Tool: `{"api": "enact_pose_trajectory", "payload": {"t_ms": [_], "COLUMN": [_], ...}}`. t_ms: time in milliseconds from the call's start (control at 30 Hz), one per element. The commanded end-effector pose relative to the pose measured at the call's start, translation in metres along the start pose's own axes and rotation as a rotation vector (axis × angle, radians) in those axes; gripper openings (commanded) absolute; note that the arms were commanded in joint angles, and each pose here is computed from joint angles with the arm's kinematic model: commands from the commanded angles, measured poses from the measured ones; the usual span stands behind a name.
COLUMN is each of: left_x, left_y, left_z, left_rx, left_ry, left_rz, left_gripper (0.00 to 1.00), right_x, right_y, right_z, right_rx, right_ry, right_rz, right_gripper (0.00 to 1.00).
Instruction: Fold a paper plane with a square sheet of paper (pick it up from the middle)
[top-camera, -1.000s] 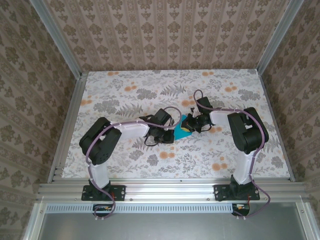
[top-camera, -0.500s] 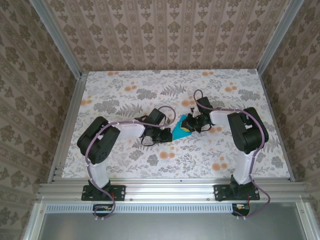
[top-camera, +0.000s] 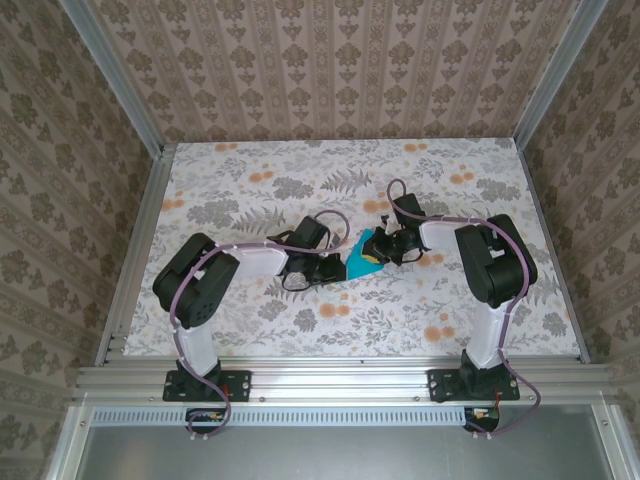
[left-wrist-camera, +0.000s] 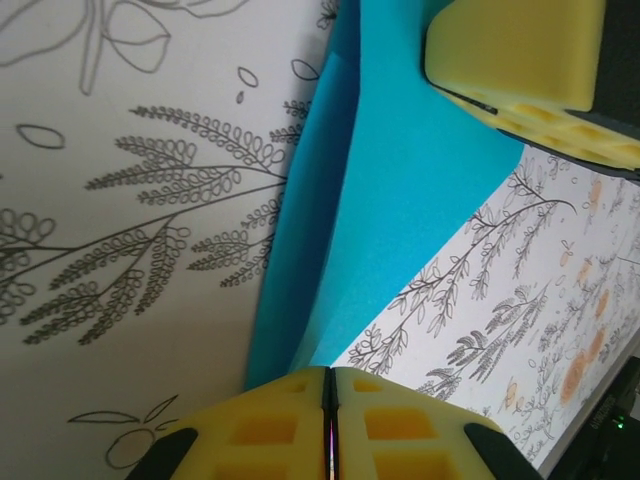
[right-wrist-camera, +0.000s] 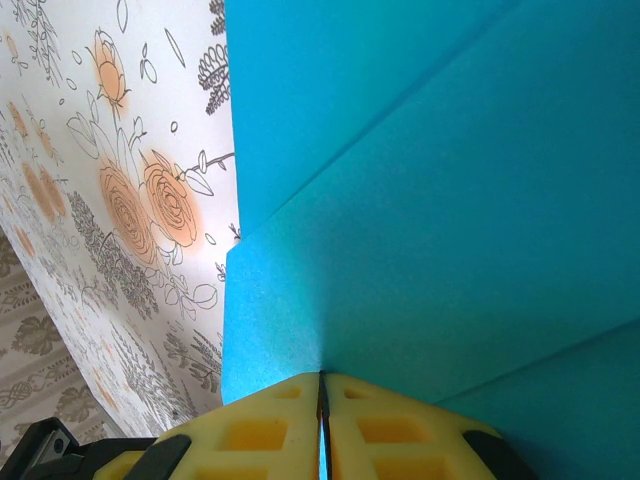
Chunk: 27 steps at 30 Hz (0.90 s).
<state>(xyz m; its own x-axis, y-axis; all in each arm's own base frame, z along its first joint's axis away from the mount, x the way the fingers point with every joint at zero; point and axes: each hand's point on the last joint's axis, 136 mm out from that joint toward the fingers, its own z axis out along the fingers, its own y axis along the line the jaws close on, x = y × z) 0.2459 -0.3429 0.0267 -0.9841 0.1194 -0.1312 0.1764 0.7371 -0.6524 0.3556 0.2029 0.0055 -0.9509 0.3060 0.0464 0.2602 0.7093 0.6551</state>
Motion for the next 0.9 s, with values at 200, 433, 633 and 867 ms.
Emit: {"api": "enact_pose_trajectory", "payload": {"t_ms": [200, 433, 633, 867], "left_x": [-0.001, 0.012, 0.014, -0.007], "left_y": [0.023, 0.043, 0.039, -0.002], "left_z": [0.000, -0.002, -0.012, -0.020], "left_rx": [-0.121, -0.203, -0.212, -0.068], "left_ry": [0.001, 0.032, 0.041, -0.022], "left_rz": [-0.029, -0.067, -0.035, 0.029], "left_gripper": [0.09, 0.07, 0.07, 0.09], "right_x": [0.028, 0.027, 0.029, 0.028], "right_y": [-0.111, -0.111, -0.113, -0.112], "right_z": [0.018, 0.017, 0.018, 0.018], "right_rx": [0.370, 0.370, 0.374, 0.372], "right_ry": [0.045, 0.045, 0.047, 0.046], "right_rz": [0.169, 0.168, 0.170, 0.170], "right_gripper": [0.12, 0.12, 0.12, 0.13]}}
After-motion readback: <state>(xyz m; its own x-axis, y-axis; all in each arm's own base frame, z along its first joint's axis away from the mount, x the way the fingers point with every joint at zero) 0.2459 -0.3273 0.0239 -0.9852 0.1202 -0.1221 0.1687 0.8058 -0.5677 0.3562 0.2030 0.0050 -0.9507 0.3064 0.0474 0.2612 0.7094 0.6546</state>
